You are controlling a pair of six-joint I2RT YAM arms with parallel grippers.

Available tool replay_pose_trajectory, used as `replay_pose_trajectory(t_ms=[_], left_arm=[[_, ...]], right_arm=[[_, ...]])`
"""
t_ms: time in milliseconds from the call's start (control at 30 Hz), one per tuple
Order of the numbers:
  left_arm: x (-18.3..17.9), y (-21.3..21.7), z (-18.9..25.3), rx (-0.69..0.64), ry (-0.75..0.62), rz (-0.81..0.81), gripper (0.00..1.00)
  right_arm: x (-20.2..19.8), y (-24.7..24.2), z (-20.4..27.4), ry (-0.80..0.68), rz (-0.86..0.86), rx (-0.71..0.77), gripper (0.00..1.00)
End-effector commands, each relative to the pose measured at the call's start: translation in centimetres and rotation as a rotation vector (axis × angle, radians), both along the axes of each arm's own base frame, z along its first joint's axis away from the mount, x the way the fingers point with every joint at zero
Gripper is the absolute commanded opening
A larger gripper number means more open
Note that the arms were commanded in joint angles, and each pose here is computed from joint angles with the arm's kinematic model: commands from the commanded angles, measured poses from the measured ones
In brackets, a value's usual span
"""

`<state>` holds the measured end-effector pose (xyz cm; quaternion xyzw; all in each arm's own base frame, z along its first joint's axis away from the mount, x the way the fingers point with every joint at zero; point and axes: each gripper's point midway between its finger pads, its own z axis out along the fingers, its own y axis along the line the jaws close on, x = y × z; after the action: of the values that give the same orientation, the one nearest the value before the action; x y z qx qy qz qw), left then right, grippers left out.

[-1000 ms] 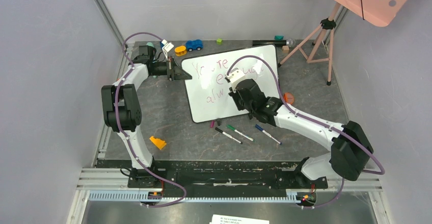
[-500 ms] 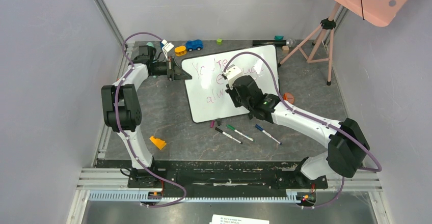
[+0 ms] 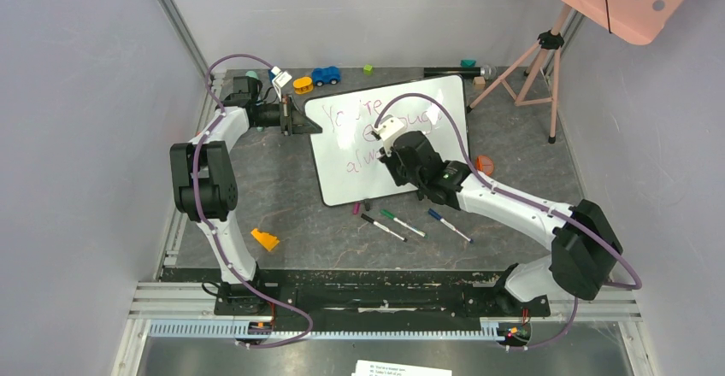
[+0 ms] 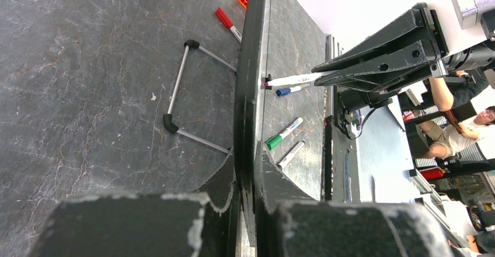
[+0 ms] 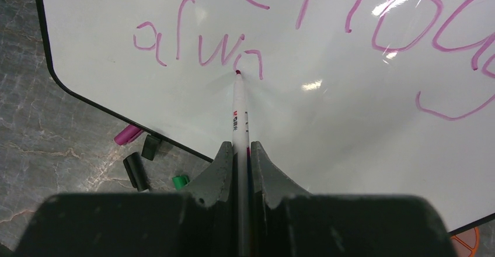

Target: Write a sentence on the whiteboard

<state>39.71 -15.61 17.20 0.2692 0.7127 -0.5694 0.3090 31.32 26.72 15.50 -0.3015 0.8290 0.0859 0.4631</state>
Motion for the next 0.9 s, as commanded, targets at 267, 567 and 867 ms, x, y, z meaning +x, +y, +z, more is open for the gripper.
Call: replay_pose_trajectory(t_ms=[267, 567, 867], left_arm=[[0.7, -0.1, -6.6, 0.246, -0.088, 0.02, 0.02], [0.7, -0.1, -6.6, 0.246, -0.087, 0.02, 0.02], [0.7, -0.1, -6.6, 0.245, -0.086, 0.02, 0.02]], right_arm=[[2.3, -1.0, 2.7, -0.083, -0.096, -0.029, 0.0], [2.5, -0.7, 2.6, -0.075, -0.09, -0.033, 0.0], [0.9, -1.9, 0.9, -0.04, -0.084, -0.044, 0.0]])
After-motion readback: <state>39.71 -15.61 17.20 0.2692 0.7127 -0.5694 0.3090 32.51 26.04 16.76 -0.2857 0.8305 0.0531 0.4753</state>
